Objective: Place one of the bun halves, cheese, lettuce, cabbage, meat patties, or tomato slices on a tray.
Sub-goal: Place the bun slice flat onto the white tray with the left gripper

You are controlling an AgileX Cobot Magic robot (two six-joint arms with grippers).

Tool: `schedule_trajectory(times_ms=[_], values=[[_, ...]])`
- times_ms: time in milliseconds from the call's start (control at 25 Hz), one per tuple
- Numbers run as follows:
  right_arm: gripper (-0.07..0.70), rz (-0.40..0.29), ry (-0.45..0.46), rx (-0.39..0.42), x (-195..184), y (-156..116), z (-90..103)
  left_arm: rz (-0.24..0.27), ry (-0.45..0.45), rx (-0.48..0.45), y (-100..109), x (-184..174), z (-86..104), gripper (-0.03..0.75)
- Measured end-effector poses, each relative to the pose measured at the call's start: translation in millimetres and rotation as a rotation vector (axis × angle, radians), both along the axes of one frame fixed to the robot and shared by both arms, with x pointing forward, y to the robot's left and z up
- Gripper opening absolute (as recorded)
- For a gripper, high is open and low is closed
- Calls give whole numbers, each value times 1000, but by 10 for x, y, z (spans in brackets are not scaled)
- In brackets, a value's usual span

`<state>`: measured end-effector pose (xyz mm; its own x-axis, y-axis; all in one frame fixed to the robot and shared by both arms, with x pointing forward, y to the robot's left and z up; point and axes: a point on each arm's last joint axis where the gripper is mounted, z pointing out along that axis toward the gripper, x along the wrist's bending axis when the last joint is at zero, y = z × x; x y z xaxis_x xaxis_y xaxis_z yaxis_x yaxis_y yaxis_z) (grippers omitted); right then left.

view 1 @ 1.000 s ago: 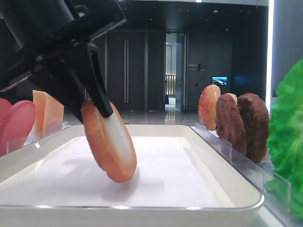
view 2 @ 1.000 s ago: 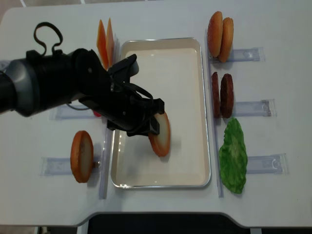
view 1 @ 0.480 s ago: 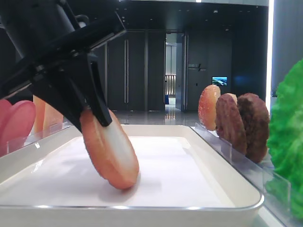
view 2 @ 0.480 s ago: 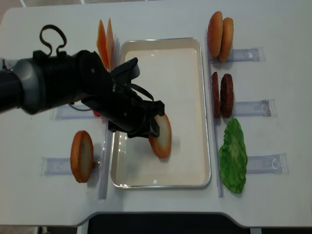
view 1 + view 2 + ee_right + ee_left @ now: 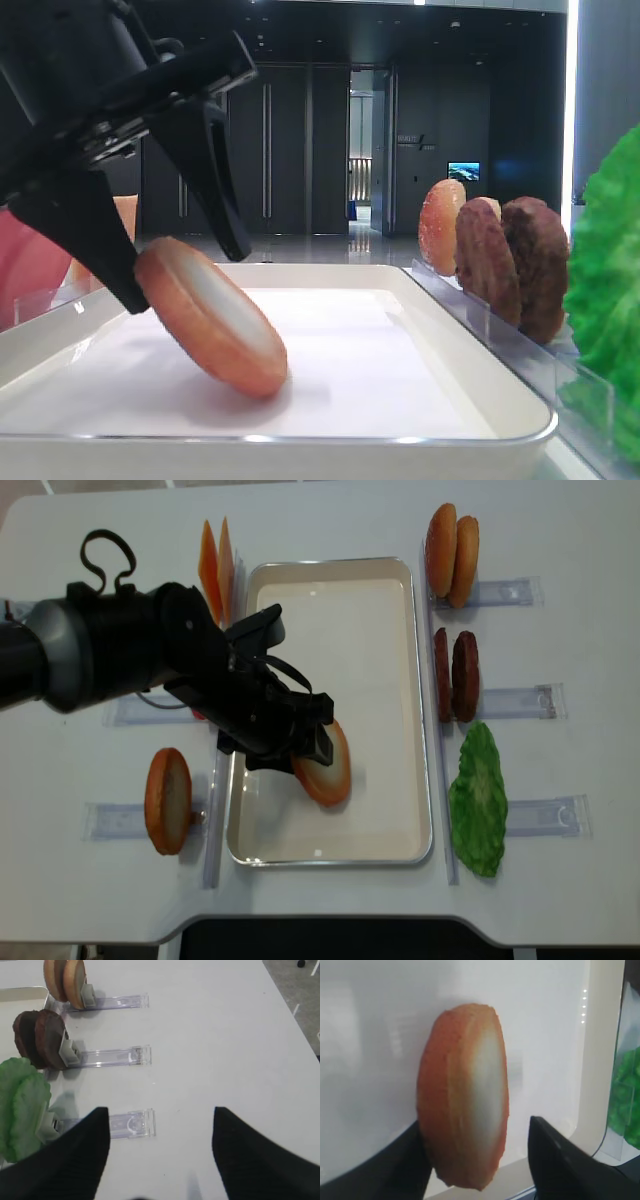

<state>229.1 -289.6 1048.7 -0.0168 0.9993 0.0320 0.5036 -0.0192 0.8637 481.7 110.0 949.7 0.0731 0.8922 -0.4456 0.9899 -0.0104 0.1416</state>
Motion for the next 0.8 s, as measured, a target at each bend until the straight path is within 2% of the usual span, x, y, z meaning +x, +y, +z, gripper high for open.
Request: schedule_trajectory(times_ms=[280,560,800], values=[[426,0,0,0,0,0,0,-4,45,65,94,-13,-26,572],[426,0,0,0,0,0,0,-10,58,83,114,-19,-29,589],[426,0,0,0,0,0,0,-29,51,90,88,27,81,590]])
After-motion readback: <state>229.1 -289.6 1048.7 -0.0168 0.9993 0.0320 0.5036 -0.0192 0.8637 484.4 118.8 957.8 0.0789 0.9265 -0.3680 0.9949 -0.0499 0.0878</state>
